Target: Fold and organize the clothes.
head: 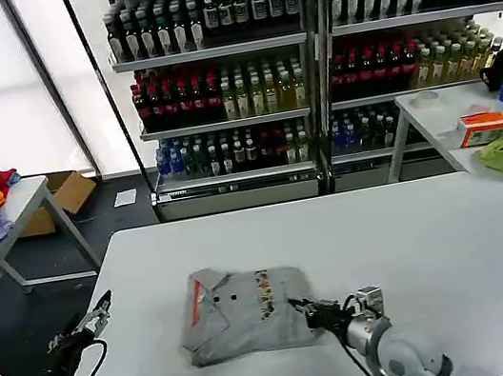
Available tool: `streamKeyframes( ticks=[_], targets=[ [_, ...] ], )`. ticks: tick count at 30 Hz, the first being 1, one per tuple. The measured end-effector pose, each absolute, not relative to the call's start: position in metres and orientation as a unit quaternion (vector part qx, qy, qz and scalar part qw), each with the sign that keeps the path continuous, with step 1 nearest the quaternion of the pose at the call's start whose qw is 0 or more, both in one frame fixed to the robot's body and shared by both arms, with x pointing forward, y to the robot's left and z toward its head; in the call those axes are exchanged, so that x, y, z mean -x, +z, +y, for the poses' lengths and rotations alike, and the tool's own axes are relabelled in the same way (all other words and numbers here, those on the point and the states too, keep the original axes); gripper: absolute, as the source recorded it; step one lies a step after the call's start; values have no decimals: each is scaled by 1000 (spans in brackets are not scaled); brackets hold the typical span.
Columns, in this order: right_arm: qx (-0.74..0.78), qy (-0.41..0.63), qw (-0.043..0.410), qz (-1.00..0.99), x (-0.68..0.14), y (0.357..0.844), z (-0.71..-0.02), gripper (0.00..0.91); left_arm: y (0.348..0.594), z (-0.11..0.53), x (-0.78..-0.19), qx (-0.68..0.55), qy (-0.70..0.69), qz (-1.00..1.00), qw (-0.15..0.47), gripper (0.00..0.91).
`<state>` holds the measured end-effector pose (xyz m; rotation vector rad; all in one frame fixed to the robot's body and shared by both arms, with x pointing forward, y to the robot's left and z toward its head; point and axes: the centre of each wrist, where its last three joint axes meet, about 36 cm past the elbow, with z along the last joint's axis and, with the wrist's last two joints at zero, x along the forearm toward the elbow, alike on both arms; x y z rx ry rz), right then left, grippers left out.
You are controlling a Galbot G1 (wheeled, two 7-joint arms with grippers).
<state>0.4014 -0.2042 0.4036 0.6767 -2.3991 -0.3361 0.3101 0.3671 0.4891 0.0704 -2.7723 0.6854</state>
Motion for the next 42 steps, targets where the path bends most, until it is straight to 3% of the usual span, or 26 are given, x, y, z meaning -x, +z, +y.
streamKeyframes(
  ticks=[2, 3, 4, 14, 24, 31, 42],
  targets=[
    [-247, -112, 311, -911, -401, 405, -218, 0, 489, 365, -310, -23, 239, -960, 142, 907],
    [-244, -107, 312, -912, -401, 406, -224, 725, 489, 365, -310, -22, 240, -960, 142, 907],
    [-241, -102, 311, -913, -401, 408, -228, 907, 488, 364, -310, -22, 241, -960, 143, 907],
    [-218, -48, 261, -939, -392, 425, -255, 907, 491, 363, -308, -21, 241, -959, 145, 907],
    [-215, -2, 182, -959, -388, 431, -212, 907, 492, 357, -308, -18, 243, -959, 147, 907],
    [-208, 20, 181, -961, -387, 399, -171, 907, 495, 357, -305, -18, 243, -959, 145, 907],
    [-164, 59, 185, -967, -366, 363, -164, 907, 490, 350, -311, -11, 248, -957, 148, 907]
  ],
)
